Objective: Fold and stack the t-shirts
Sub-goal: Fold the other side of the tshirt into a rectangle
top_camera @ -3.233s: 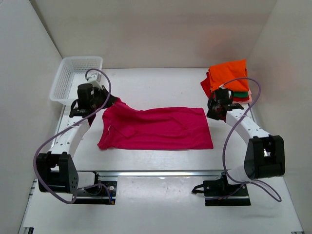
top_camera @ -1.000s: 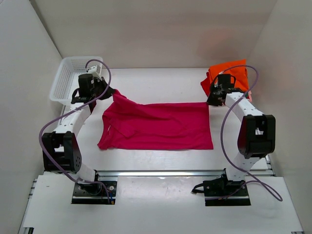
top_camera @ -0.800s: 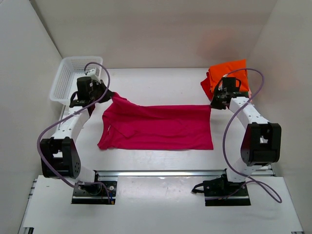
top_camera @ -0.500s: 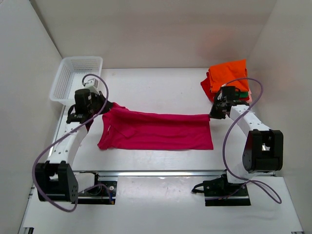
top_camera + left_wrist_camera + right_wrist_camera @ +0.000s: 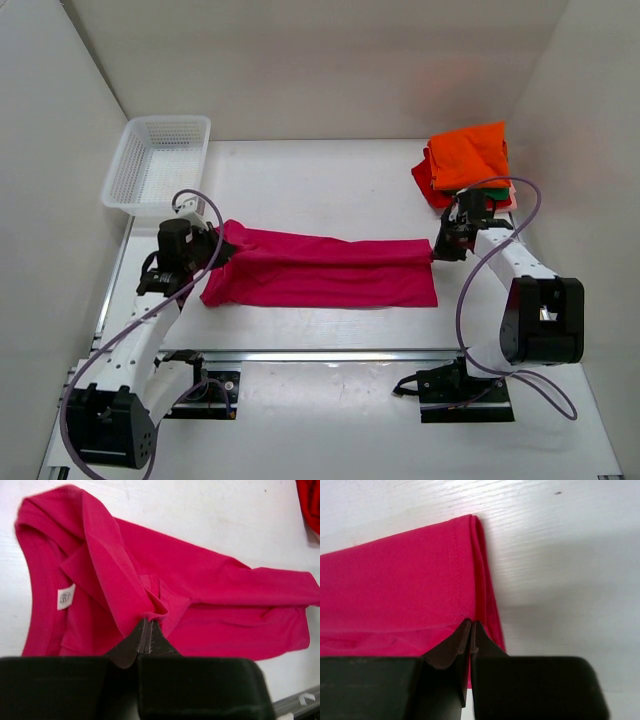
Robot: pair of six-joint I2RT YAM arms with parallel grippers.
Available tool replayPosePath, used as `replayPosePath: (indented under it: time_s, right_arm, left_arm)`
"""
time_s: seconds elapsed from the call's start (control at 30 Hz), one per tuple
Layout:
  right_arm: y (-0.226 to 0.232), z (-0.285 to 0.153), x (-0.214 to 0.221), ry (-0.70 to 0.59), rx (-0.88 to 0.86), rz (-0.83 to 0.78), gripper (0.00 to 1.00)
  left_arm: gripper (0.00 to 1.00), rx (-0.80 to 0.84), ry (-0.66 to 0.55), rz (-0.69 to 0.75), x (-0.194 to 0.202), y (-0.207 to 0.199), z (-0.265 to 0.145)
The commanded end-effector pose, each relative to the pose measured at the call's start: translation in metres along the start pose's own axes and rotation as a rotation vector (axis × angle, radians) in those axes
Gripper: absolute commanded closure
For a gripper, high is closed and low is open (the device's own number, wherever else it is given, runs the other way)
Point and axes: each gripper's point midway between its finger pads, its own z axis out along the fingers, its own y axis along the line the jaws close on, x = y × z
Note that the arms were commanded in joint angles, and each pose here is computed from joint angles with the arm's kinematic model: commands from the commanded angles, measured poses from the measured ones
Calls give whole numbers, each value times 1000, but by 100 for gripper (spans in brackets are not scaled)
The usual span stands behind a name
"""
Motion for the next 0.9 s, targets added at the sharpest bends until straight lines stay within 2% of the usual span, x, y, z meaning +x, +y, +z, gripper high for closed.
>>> replayPosePath:
  time_s: [0.0,0.27,0.37,0.6,0.73,0.77,0.8,0.83,0.87]
  right_arm:
    - [-8,-8,-6,-31,11,-3,100]
    - [-14,4,3,9,24,3,100]
    - [-12,7,5,15,27,-1,100]
    - [-12,10,7,27,33,-6,100]
    - [-14,14,10,44,39,-4,100]
    - [-13,15,14,54,39,-9,100]
    - [-14,17,14,64,40,-13,100]
    - [-13,15,13,64,38,-16,96]
    - [-16,16,15,70,50,-14,86]
  left_arm:
    - [97,10,-28,-18,4,-6,-9]
    - [100,53,-24,-19,24,-15,-26]
    - [100,76,-42,3,19,-22,-34]
    - [100,99,15,-17,34,-29,-42]
    - [100,84,75,-64,62,-23,-44]
    - [98,73,90,-79,70,-19,-45]
    - [84,71,102,-91,76,-18,-45]
    - [75,53,109,-101,77,-15,-46]
    - [64,53,96,-101,75,-15,-49]
